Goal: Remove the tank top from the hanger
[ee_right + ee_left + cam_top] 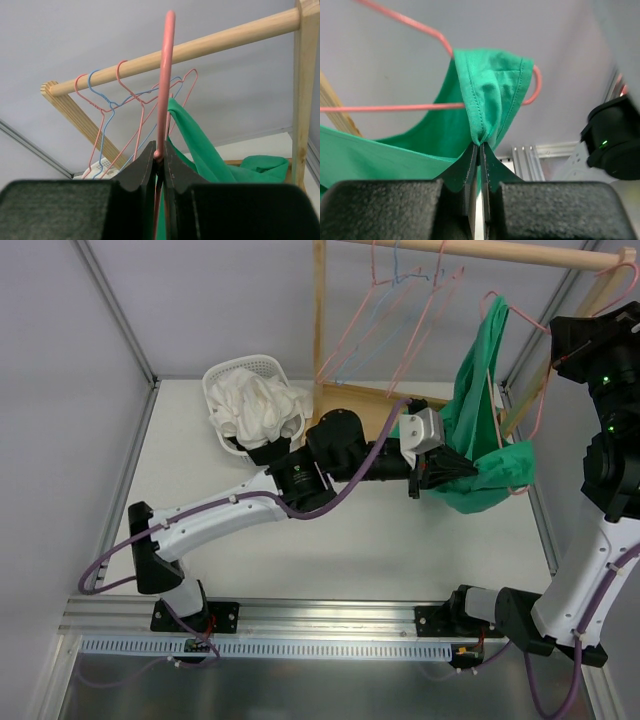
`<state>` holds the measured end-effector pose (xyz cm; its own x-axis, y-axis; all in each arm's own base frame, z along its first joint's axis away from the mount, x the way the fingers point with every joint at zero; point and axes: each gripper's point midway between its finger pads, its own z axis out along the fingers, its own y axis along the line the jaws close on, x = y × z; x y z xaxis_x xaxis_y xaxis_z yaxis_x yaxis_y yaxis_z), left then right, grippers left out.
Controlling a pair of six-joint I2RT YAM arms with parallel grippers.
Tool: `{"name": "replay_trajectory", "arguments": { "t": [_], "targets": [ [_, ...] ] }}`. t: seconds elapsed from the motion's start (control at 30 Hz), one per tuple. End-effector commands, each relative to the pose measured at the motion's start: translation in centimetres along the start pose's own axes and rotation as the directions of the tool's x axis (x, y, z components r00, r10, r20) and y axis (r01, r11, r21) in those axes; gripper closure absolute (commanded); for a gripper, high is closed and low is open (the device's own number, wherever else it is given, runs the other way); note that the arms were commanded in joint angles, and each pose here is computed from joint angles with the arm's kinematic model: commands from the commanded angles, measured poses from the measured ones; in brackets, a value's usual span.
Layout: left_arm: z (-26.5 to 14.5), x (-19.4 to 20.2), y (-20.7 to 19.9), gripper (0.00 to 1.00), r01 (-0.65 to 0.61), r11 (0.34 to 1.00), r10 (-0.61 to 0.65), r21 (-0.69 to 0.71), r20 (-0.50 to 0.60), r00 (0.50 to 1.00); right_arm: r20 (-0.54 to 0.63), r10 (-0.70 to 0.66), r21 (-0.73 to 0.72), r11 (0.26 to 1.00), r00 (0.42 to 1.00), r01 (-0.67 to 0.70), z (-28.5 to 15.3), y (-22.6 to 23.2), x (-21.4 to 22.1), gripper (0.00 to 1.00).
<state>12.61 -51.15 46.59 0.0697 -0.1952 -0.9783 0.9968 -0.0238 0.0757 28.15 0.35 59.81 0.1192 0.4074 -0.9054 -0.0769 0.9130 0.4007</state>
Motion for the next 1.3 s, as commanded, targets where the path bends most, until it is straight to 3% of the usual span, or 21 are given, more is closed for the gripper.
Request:
{"name": "replay_trajectory", "arguments": {
  "t": [0.0, 0.33, 0.47, 0.8, 0.97, 1.27],
  "targets": [
    [-1.6, -6.7, -1.8, 1.00, -0.058, 0.998, 0.057, 0.003, 0.140, 0.988, 0.091, -0.044, -0.017, 0.999, 0.995, 0.046, -0.1, 0.6, -2.3, 1.00],
    [-0.3, -8.8, -4.8, 1.00, -0.050, 0.993, 0.030, 0.105, 0.185, 0.982, 0.090, -0.059, -0.001, 0.998, 0.994, 0.059, -0.1, 0.0, -1.8, 1.00],
    [0.3, -9.5, -6.3, 1.00, 0.022, 0.986, -0.054, 0.167, 0.191, 0.980, 0.092, -0.064, 0.009, 0.998, 0.994, 0.064, -0.2, -0.2, -1.7, 1.00],
    [0.7, -11.1, -9.1, 1.00, 0.050, 0.960, -0.111, 0.275, 0.210, 0.971, 0.083, -0.066, 0.019, 0.998, 0.994, 0.064, 0.2, -0.6, -1.4, 1.00],
    [0.2, -10.7, -11.1, 1.00, 0.077, 0.933, -0.147, 0.351, 0.178, 0.973, 0.092, -0.060, 0.015, 0.998, 0.994, 0.058, 0.7, -0.5, -1.8, 1.00],
    [0.2, -8.7, -11.8, 1.00, 0.121, 0.932, -0.178, 0.342, 0.139, 0.974, 0.130, -0.046, -0.011, 0.999, 0.990, 0.047, -0.1, 0.6, -3.2, 1.00]
  ]
}}
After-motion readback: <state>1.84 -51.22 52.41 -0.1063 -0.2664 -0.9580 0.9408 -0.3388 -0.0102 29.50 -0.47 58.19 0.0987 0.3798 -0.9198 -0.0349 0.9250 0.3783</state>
